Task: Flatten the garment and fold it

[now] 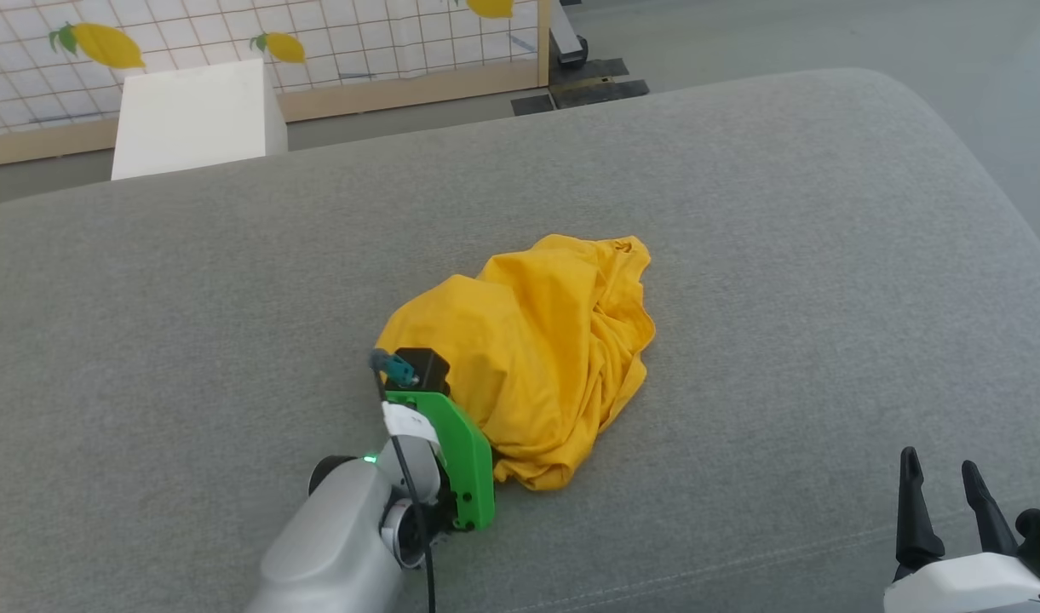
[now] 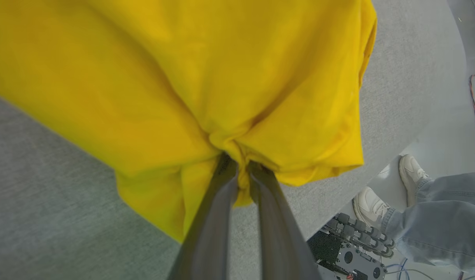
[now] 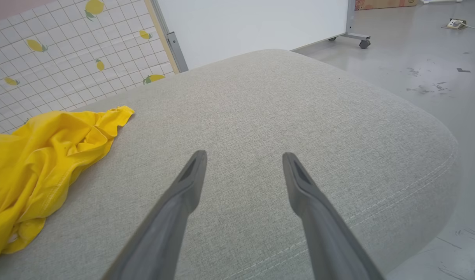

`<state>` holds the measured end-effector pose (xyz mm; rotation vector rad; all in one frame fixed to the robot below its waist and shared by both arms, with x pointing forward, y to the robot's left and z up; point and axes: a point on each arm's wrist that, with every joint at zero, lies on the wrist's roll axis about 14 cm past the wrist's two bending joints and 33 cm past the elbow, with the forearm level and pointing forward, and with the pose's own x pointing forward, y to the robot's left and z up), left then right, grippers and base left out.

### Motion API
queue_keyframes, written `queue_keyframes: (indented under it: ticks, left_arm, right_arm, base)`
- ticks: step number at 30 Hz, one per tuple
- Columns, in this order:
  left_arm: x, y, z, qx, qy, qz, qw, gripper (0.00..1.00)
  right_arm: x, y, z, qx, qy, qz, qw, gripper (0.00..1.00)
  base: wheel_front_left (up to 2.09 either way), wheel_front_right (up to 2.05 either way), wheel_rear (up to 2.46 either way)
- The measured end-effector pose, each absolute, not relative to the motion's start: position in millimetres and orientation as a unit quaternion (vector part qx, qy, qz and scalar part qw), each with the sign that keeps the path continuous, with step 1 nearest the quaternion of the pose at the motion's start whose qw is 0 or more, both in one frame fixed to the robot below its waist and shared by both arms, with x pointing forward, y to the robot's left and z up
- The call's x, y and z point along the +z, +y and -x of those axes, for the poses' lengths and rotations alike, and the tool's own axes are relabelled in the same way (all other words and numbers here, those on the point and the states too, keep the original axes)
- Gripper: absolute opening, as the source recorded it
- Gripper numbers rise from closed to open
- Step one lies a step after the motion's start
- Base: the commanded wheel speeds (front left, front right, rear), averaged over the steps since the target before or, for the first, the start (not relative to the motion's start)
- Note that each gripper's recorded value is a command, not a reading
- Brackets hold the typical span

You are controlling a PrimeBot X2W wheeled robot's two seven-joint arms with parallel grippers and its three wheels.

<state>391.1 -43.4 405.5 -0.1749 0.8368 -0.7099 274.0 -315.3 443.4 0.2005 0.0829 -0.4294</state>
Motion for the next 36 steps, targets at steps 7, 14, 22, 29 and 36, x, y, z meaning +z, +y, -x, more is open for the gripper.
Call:
queue_keyframes:
  ticks: [7, 14, 22, 29, 36]
  left_arm:
    - [445, -37, -410, -0.319, 0.37, 0.18, 0.854, 1.0]
    - [554, -3, -456, -0.288, 0.223, 0.318, 0.875, 1.0]
    - [641, 118, -475, -0.156, -0.026, 0.329, 0.931, 1.0]
    - [622, 191, -439, -0.063, -0.097, 0.167, 0.979, 1.0]
    - [555, 191, -397, -0.067, -0.032, 0.056, 0.996, 1.0]
  right_arm:
    - [446, -310, -281, -0.202, 0.035, -0.104, 0.973, 1.0]
    - [453, -301, -289, -0.181, 0.022, -0.107, 0.977, 1.0]
    - [469, -286, -303, -0.15, -0.002, -0.106, 0.983, 1.0]
    - [493, -267, -321, -0.11, -0.035, -0.092, 0.989, 1.0]
    - [513, -246, -337, -0.071, -0.05, -0.084, 0.993, 1.0]
  base:
    - [0.0, 0.0, 0.0]
    - [0.0, 0.0, 0.0]
    - [0.0, 0.0, 0.0]
    - [0.0, 0.0, 0.0]
    - [0.0, 0.0, 0.0]
